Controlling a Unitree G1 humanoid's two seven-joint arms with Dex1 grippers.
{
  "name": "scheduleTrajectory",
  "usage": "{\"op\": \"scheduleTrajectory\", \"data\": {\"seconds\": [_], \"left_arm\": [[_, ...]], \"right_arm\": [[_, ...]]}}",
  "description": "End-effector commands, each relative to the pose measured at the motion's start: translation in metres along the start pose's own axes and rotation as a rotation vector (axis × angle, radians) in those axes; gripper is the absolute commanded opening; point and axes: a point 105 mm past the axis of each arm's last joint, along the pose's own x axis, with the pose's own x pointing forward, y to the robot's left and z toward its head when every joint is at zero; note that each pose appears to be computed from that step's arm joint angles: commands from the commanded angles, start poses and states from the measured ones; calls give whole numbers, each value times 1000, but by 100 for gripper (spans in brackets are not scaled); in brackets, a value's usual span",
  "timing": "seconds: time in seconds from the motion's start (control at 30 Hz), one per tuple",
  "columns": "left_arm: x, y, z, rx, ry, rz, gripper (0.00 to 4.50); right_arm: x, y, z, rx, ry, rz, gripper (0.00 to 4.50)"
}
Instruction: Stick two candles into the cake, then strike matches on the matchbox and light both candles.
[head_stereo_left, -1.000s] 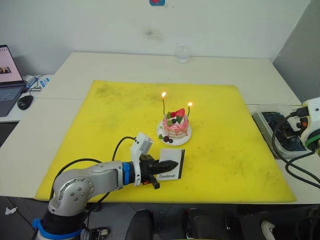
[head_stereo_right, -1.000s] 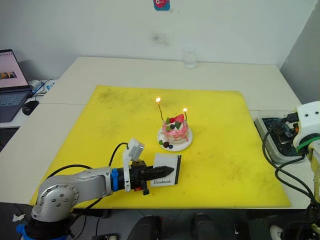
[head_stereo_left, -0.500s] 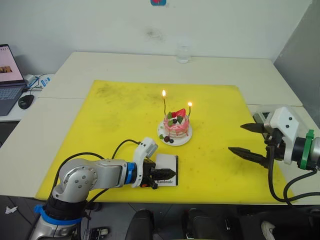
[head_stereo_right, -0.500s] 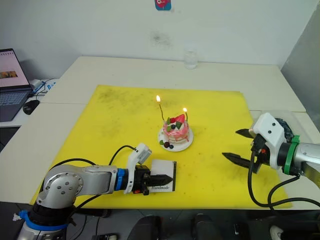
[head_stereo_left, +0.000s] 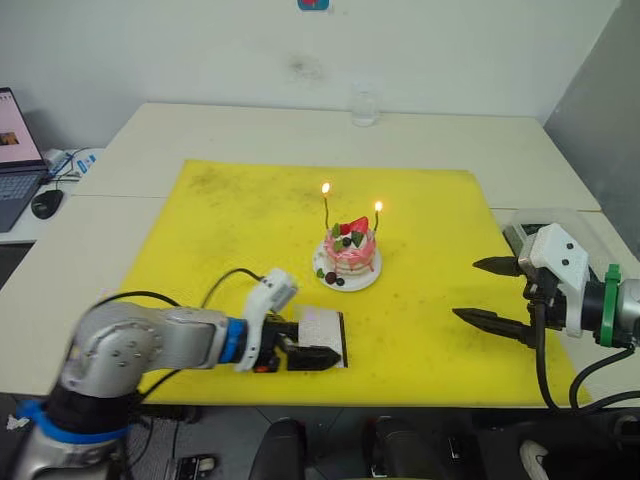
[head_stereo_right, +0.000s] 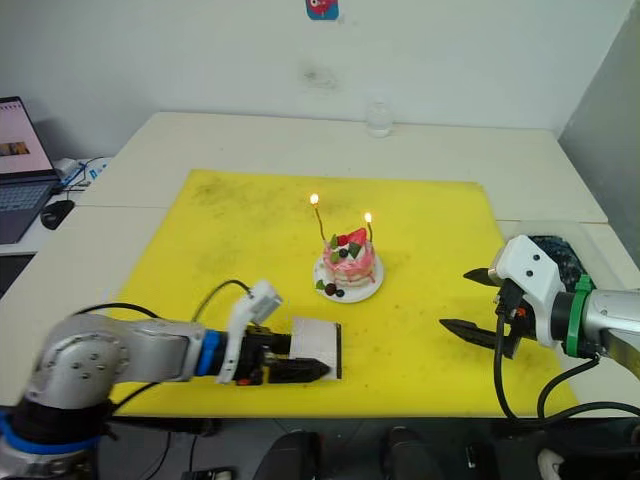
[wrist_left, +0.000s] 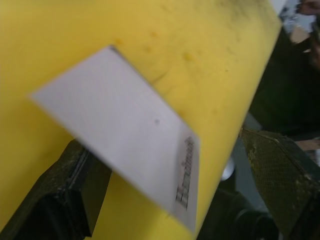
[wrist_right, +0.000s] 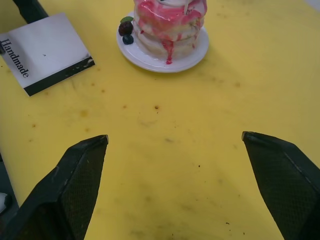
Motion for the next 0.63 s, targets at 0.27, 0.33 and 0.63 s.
{"op": "scheduleTrajectory", "data": {"seconds": [0.27, 0.33, 0.63], "left_arm": [[-86, 49, 35, 445, -133, 315, 446], [-99, 62, 37, 539, -149, 404, 446], [-114, 73, 24, 594, -132, 383, 446]], "right_arm": [[-33, -24, 32, -181, -49, -24, 450], [-44, -34, 33, -207, -38, -44, 450], [-64, -54, 37, -256, -21, -75, 450]]}}
